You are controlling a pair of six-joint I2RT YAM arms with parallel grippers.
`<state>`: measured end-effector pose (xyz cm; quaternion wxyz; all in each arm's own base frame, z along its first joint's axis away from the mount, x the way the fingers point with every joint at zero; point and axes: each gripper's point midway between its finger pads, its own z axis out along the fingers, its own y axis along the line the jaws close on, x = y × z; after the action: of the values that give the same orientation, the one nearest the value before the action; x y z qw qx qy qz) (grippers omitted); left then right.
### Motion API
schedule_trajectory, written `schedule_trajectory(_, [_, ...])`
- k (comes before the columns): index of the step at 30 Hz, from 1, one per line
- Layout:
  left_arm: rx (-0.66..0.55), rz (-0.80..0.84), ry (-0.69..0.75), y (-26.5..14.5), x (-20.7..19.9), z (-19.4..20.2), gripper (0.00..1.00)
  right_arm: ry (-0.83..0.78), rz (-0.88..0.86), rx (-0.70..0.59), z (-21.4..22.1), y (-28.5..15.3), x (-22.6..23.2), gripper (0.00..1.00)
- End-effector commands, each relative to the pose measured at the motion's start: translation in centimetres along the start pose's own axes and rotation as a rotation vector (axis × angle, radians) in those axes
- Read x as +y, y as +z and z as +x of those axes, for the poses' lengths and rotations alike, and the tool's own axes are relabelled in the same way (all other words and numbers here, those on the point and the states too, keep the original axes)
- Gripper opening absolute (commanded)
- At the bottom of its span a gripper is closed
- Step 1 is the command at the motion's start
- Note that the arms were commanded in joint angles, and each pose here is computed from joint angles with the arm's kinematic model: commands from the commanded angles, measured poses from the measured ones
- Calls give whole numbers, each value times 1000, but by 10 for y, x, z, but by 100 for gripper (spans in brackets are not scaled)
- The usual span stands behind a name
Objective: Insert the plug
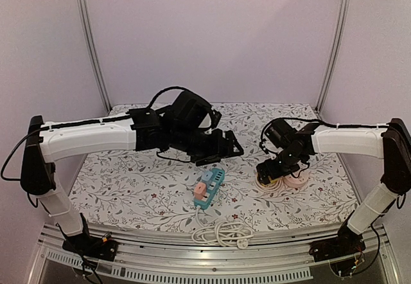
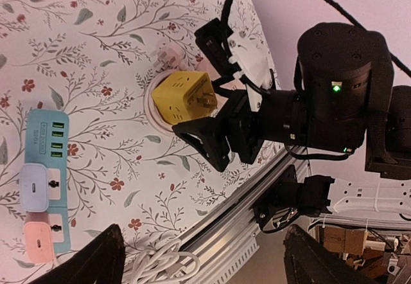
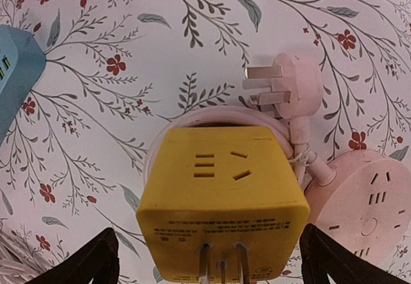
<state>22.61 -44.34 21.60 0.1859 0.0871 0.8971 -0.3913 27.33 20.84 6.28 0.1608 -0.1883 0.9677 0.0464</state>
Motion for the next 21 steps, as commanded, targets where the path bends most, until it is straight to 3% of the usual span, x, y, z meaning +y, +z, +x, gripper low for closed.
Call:
schedule_trajectory(1, [21, -21, 13, 3, 6, 3, 85, -9, 15, -29, -15, 3, 0, 94])
schedule_trajectory(3, [19, -25, 11, 3, 8, 3, 84, -24, 23, -25, -15, 5, -2, 87])
schedule_trajectory(10, [8, -36, 1, 2, 13, -1, 84, -64, 42, -44, -21, 4, -4, 44])
schedule_trajectory(14, [-5, -34, -10, -1, 12, -6, 86, -70, 27, -125, -41, -21, 0, 40])
schedule_trajectory(21, [-54, -38, -150, -19, 12, -23, 99, -100, -87, -438, -89, -104, 16, 35])
